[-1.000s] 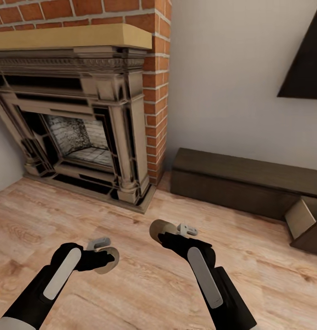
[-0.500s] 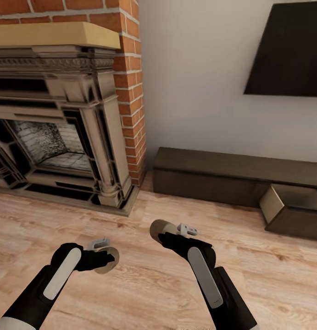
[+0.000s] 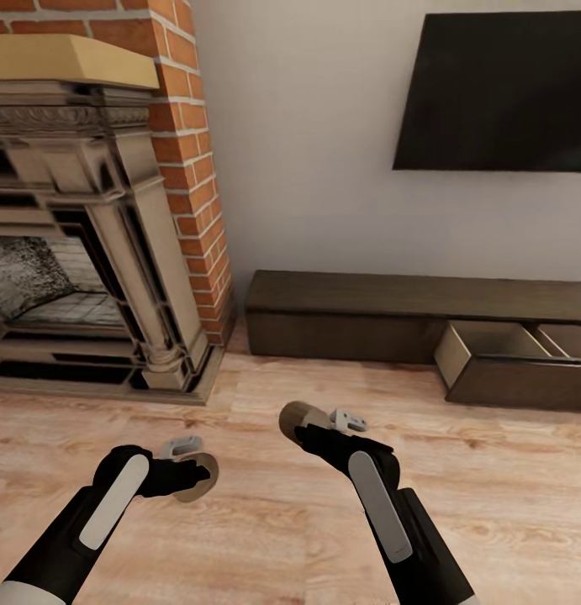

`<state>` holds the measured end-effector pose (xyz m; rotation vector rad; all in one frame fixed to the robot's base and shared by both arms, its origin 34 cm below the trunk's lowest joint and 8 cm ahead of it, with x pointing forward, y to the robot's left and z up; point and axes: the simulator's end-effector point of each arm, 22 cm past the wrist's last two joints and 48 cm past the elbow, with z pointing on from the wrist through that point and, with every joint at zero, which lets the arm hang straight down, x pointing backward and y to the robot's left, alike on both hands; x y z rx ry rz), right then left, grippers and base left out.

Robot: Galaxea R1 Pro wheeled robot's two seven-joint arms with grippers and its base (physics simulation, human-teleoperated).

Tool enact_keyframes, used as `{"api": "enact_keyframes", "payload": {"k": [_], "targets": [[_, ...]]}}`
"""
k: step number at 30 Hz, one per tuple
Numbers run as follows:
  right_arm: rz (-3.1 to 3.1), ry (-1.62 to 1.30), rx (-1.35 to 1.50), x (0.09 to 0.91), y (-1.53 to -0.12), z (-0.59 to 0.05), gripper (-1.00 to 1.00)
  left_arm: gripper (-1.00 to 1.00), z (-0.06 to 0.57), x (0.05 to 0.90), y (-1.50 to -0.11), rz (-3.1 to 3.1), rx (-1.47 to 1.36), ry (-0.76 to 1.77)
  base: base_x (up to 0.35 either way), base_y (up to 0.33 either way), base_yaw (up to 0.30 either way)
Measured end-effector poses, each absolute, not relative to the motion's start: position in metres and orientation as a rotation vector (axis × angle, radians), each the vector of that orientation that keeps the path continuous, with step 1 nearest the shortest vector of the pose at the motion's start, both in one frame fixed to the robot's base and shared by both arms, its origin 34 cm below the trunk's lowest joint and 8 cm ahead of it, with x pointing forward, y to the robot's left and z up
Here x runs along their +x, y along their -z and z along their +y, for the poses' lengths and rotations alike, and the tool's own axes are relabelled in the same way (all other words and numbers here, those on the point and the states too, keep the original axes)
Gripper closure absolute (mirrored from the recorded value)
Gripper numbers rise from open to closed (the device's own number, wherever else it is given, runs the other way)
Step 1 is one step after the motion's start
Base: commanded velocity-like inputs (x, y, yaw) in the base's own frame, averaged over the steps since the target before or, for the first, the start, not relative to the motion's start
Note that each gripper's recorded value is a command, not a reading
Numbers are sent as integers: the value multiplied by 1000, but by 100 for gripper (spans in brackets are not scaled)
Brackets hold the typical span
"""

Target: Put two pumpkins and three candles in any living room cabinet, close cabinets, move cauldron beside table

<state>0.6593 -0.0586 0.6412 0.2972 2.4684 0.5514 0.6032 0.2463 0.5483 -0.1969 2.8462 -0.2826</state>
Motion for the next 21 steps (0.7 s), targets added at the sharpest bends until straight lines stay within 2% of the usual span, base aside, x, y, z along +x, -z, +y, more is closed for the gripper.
{"api": "enact_keyframes", "payload": {"k": [8,21], "targets": [[2469,-550,297,659,-641,-59,100,100,247,603,-548,2846,-196,280,0,-14,-287],[2468,-547,298,660,-641,-60,100,100,248,604,-548,2845,-195,273,77,-104,-287]]}}
